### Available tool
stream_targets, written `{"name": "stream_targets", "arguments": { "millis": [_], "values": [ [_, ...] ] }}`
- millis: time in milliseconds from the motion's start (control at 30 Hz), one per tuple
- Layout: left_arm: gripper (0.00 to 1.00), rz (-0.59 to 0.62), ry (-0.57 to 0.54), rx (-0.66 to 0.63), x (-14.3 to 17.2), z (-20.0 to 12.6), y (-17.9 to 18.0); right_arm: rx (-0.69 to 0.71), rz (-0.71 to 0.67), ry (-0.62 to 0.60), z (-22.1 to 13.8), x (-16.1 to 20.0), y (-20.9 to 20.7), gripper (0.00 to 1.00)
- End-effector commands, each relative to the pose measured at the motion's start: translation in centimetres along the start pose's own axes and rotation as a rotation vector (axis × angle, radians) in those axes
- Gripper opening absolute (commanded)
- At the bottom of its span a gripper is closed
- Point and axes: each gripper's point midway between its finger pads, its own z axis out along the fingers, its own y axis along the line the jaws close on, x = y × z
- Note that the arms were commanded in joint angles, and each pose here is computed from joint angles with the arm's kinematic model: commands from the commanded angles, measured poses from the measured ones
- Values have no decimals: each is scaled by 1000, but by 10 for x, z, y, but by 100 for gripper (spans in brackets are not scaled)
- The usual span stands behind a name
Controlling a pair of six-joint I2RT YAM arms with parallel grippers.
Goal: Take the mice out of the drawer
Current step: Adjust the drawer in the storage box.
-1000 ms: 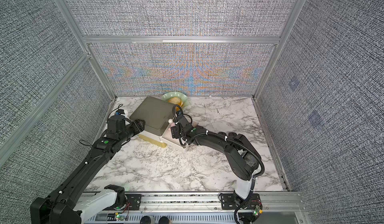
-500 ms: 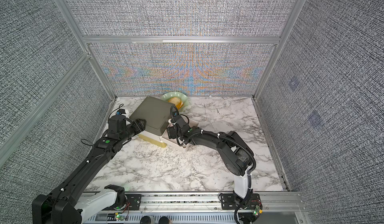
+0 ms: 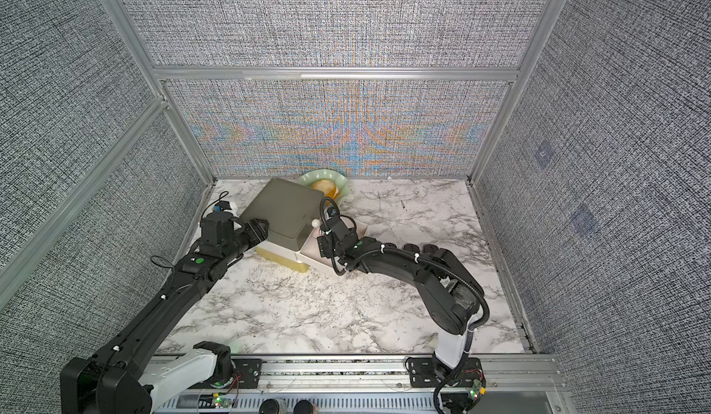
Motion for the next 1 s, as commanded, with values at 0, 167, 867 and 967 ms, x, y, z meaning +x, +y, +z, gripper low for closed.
{"name": "stream_targets", "arguments": {
  "millis": [0,167,867,967],
  "values": [
    [64,14,34,-53,9,0,12,91,13,-3,-6,1,-20,84],
    [64,16,30,-47,8,-1,10,44,-16,34,-9,8,-13,84],
    [64,16,43,-9,9,-1,3,-82,45,63,13,-2,23,94],
    [64,17,37,-10,8,-1,4,-115,32,53,17,-2,30,96]
  ]
}}
